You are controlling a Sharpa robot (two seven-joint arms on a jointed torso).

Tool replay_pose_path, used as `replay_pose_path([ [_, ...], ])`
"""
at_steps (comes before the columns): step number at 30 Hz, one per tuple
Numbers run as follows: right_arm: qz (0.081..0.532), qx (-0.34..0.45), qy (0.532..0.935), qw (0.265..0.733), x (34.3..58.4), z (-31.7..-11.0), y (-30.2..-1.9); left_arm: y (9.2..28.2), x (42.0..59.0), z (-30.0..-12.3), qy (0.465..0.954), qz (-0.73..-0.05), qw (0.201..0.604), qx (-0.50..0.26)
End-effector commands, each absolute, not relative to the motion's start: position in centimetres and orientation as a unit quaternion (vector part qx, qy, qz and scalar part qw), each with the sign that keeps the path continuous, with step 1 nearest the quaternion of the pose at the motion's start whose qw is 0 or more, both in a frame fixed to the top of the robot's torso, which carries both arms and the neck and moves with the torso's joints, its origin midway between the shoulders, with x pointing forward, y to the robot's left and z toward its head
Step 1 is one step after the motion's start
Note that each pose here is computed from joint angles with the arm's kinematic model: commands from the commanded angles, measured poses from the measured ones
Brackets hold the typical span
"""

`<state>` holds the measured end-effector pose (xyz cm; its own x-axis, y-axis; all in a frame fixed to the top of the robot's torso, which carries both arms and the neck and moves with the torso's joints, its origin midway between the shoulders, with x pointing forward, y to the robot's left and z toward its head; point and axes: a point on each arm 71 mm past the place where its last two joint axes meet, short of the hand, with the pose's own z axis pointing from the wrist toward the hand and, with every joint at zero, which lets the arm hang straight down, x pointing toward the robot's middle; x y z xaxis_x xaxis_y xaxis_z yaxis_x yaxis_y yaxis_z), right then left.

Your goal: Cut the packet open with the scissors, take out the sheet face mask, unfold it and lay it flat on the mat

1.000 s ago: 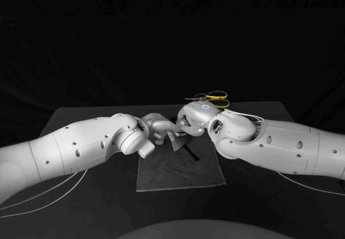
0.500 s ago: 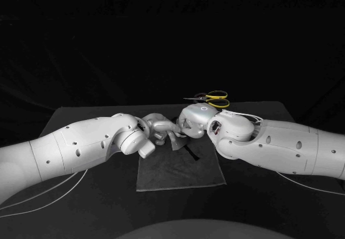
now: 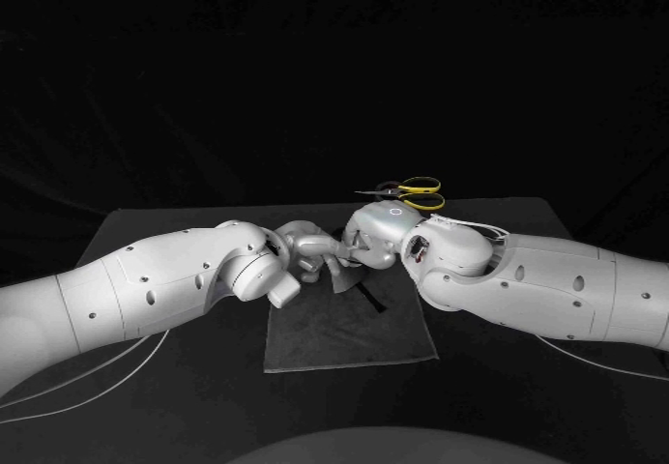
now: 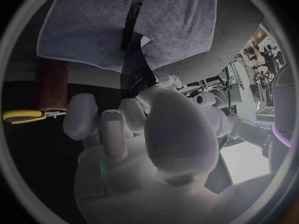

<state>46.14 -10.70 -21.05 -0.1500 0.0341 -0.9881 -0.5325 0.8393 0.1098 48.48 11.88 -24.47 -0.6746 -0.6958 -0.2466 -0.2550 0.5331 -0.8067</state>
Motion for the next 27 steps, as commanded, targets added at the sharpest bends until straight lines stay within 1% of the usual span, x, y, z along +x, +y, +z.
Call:
replay_pose_path([
  [1, 0.231, -0.166, 0.702, 0.653, 46.1, -20.5, -10.7, 11.6, 48.4, -24.4, 0.829, -0.399, 0.275, -0.279],
  [7, 0.237, -0.161, 0.692, 0.663, 45.9, -20.3, -10.7, 11.7, 48.4, -24.4, 0.83, -0.398, 0.275, -0.279],
  [13, 0.232, -0.163, 0.693, 0.663, 46.0, -20.4, -10.6, 11.6, 48.4, -24.4, 0.83, -0.398, 0.274, -0.278],
  [27, 0.217, -0.174, 0.703, 0.655, 46.5, -21.6, -9.9, 11.5, 48.2, -24.4, 0.831, -0.4, 0.271, -0.275],
])
